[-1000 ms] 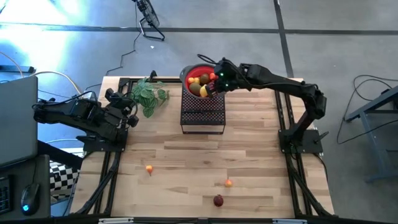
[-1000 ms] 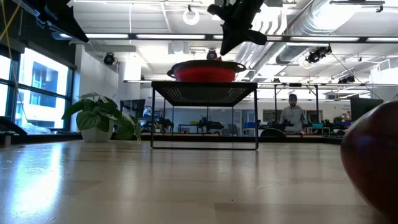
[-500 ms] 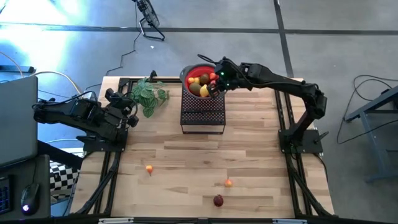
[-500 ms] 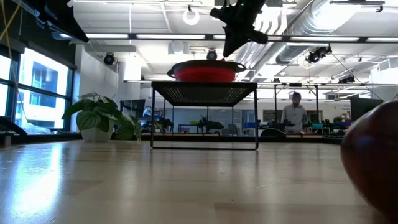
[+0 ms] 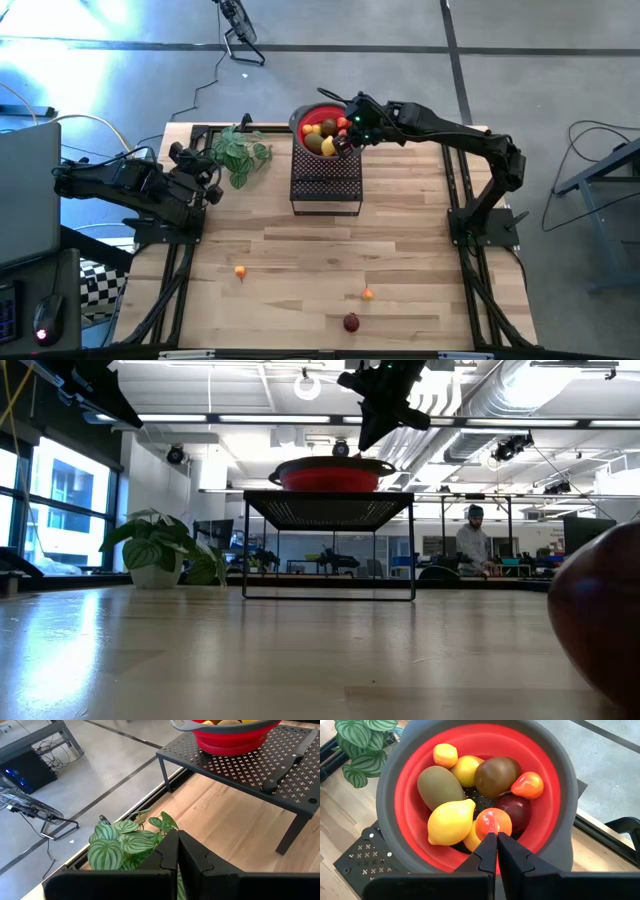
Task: Pick & Place Fruit
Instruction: Put the pear into the red strainer bowl
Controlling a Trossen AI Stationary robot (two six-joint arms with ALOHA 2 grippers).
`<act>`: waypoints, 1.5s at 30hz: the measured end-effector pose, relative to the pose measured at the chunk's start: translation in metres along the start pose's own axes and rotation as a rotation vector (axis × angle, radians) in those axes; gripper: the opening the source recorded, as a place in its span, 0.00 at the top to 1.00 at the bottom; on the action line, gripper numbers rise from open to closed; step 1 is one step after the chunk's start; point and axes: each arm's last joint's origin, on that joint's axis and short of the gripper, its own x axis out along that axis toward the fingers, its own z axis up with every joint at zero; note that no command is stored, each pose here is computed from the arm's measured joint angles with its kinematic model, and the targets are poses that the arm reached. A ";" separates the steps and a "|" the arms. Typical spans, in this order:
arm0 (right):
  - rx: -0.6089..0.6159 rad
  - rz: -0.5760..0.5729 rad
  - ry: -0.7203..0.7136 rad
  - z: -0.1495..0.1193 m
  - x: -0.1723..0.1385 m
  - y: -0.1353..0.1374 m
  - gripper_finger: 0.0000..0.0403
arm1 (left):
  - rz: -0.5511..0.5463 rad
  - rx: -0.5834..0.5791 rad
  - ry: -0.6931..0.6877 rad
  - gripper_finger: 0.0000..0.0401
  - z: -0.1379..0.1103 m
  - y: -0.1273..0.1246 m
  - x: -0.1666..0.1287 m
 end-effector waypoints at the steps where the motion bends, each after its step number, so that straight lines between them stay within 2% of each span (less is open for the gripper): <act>1: 0.000 0.000 0.000 0.000 0.000 0.000 0.98 | 0.000 0.000 0.000 1.00 0.000 0.000 0.000; 5: -0.002 0.001 0.000 0.000 0.000 0.000 0.92 | -0.001 0.000 0.000 1.00 0.000 0.000 0.000; 12: 0.002 -0.014 -0.022 0.001 0.000 0.000 0.74 | -0.001 0.000 0.001 1.00 0.000 0.000 0.000; 16: 0.018 -0.001 -0.039 0.003 -0.001 0.001 0.70 | -0.002 0.001 0.001 1.00 0.000 0.000 0.000; 24: 0.085 0.189 0.017 0.002 -0.016 0.006 0.74 | -0.009 0.001 0.005 1.00 0.000 0.000 0.000; 30: 0.062 0.329 0.073 -0.005 -0.027 0.019 0.80 | -0.009 0.001 0.005 1.00 0.000 0.000 0.000; 38: 0.070 0.415 0.139 -0.027 -0.041 0.053 0.87 | -0.009 0.001 0.005 1.00 0.000 0.000 0.000; 45: 0.061 0.469 0.194 -0.056 -0.060 0.087 0.88 | -0.009 0.001 0.005 1.00 0.000 0.000 0.000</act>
